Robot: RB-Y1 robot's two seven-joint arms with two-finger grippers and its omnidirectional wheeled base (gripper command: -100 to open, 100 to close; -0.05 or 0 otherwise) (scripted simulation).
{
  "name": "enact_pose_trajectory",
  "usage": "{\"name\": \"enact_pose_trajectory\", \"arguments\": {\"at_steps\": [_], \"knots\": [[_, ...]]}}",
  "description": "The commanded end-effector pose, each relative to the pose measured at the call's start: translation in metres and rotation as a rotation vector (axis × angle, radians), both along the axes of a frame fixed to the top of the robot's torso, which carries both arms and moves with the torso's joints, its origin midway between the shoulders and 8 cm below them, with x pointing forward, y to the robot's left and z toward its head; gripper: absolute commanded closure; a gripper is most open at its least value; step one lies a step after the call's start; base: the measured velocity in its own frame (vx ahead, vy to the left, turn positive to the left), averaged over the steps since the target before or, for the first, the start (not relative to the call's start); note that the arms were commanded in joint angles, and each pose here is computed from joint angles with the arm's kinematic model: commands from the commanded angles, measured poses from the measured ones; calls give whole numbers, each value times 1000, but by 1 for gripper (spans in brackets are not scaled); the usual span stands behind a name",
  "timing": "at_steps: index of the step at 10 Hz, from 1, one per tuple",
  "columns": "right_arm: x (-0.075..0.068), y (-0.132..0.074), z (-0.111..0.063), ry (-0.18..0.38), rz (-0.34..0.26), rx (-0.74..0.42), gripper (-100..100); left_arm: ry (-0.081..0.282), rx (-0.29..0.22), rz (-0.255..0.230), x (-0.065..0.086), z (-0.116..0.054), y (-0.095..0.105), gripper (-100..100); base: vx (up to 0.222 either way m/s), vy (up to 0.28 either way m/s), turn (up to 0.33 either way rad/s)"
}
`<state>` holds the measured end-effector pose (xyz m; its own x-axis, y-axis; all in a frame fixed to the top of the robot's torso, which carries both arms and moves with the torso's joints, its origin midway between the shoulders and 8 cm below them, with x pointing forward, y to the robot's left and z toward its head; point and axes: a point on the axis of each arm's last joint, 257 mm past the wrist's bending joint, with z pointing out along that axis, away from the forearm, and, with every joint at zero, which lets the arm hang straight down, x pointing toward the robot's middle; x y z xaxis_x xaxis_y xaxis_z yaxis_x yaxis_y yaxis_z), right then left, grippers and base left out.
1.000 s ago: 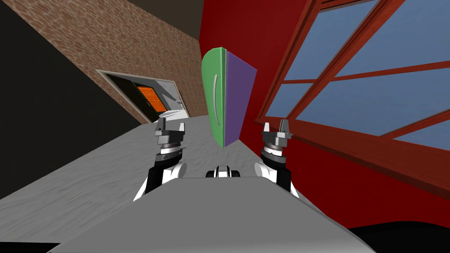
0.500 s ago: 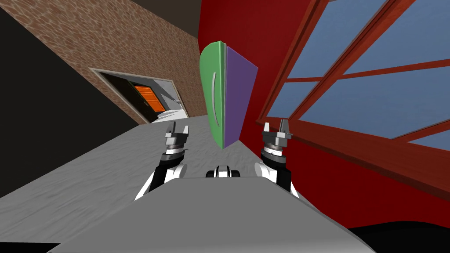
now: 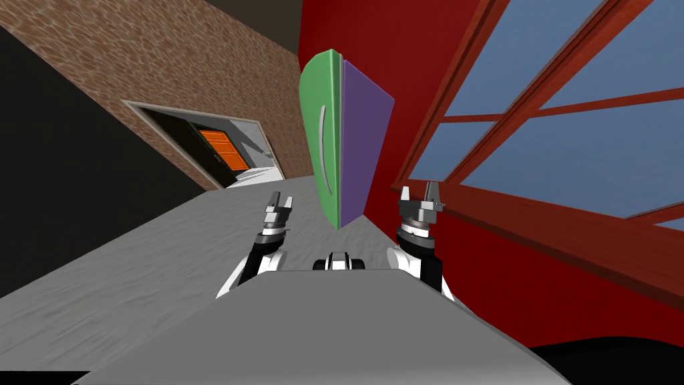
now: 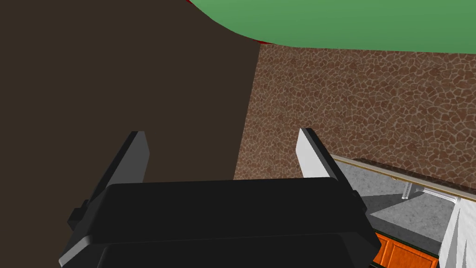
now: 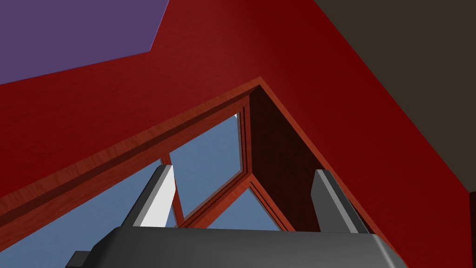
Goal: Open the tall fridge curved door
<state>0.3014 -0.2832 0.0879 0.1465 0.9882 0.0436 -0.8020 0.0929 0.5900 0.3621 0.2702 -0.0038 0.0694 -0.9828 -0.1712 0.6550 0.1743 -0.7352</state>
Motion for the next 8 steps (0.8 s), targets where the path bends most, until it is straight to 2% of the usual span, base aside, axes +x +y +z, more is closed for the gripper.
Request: {"name": "enact_pose_trajectory", "arguments": {"at_steps": [1, 2, 3, 6, 8], "knots": [[0, 0, 0, 0, 0, 0, 0, 37, 44, 11, 7, -29, -3, -100, 155, -10, -19], [0, 0, 0, 0, 0, 0, 0, 48, 62, 14, 10, -38, -4, -100, 155, -28, -19], [0, 0, 0, 0, 0, 0, 0, 52, 61, 15, 10, -40, -3, -100, 97, -20, -2], [0, 0, 0, 0, 0, 0, 0, 86, 115, 25, 16, -70, -7, -100, 110, 3, -22], [0, 0, 0, 0, 0, 0, 0, 116, 133, 30, 19, -89, -7, -100, 104, -23, -8]]}}
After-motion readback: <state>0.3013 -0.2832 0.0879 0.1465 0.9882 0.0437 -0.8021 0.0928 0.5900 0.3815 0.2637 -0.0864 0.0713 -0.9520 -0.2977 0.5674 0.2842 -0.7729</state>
